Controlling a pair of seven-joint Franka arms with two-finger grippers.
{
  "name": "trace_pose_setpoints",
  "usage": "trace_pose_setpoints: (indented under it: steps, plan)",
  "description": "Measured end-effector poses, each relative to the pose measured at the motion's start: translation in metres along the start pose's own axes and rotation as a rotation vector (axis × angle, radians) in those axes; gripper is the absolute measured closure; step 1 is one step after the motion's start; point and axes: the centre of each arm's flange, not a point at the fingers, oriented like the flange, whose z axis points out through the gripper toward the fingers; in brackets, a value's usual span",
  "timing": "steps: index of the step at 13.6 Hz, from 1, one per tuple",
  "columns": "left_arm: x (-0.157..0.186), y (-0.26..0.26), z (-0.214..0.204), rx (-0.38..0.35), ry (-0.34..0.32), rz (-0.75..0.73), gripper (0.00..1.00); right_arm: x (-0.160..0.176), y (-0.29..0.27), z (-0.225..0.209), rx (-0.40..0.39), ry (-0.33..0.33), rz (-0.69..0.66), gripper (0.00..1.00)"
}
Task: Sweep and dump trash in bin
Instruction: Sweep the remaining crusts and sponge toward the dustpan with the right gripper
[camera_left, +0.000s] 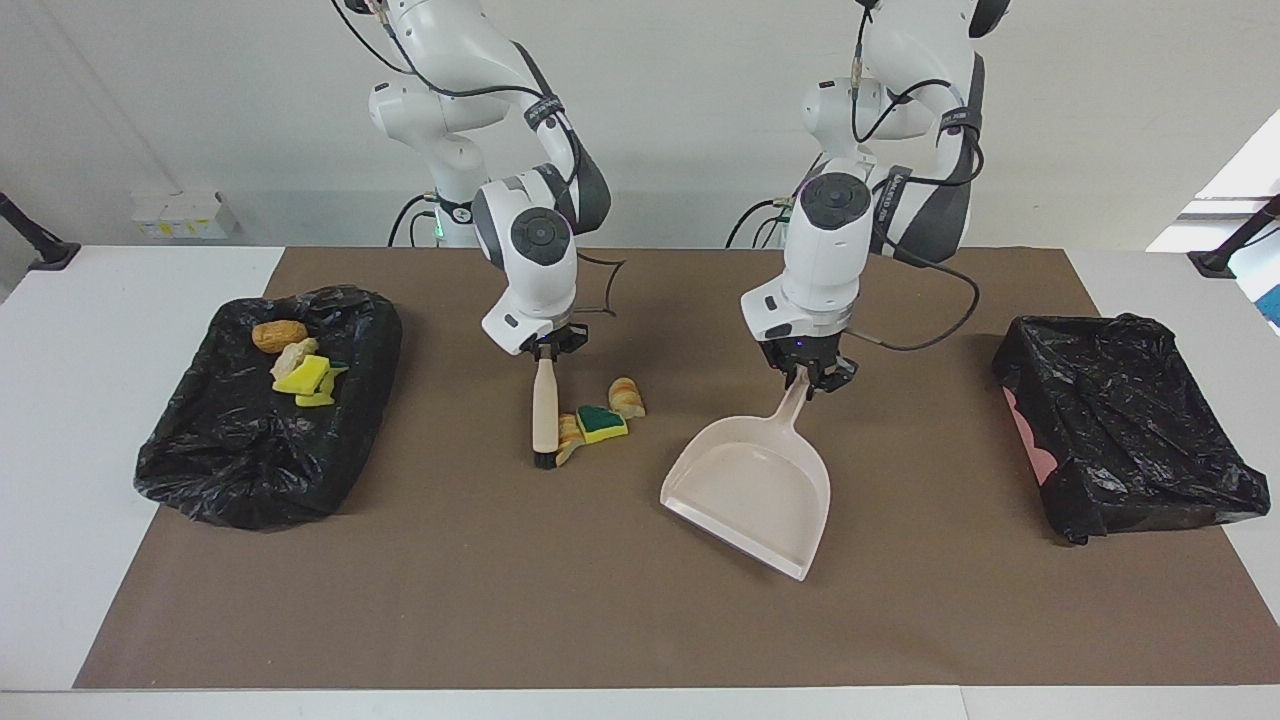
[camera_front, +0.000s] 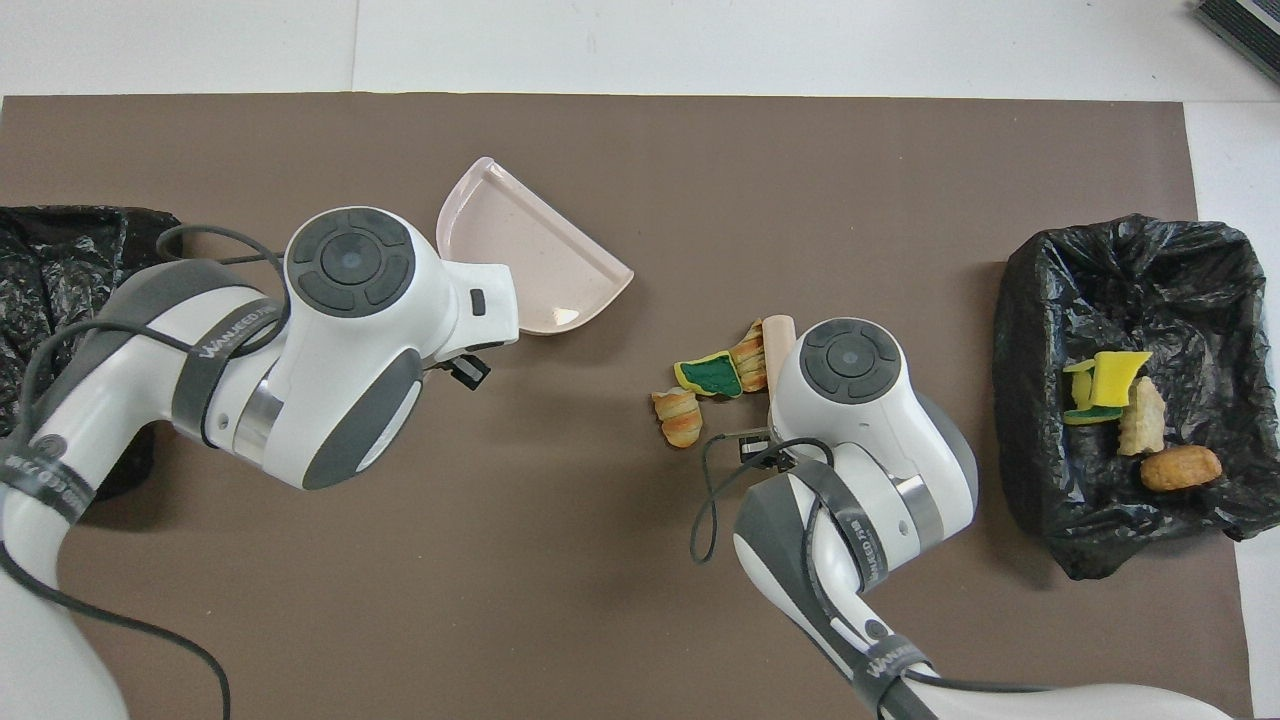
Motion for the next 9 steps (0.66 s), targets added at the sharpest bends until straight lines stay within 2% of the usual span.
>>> trace_pose_setpoints:
  steps: [6, 9]
  plan:
    - [-0.027, -0.037, 0.015, -0.025, -0.053, 0.520, 0.69, -0.015, -0.030, -0.002, 0.029, -0.013, 0.018, 0.75]
    - [-0.041, -0.037, 0.026, -0.047, -0.075, 0.675, 0.69, -0.023, -0.045, -0.002, 0.037, -0.019, 0.034, 0.75]
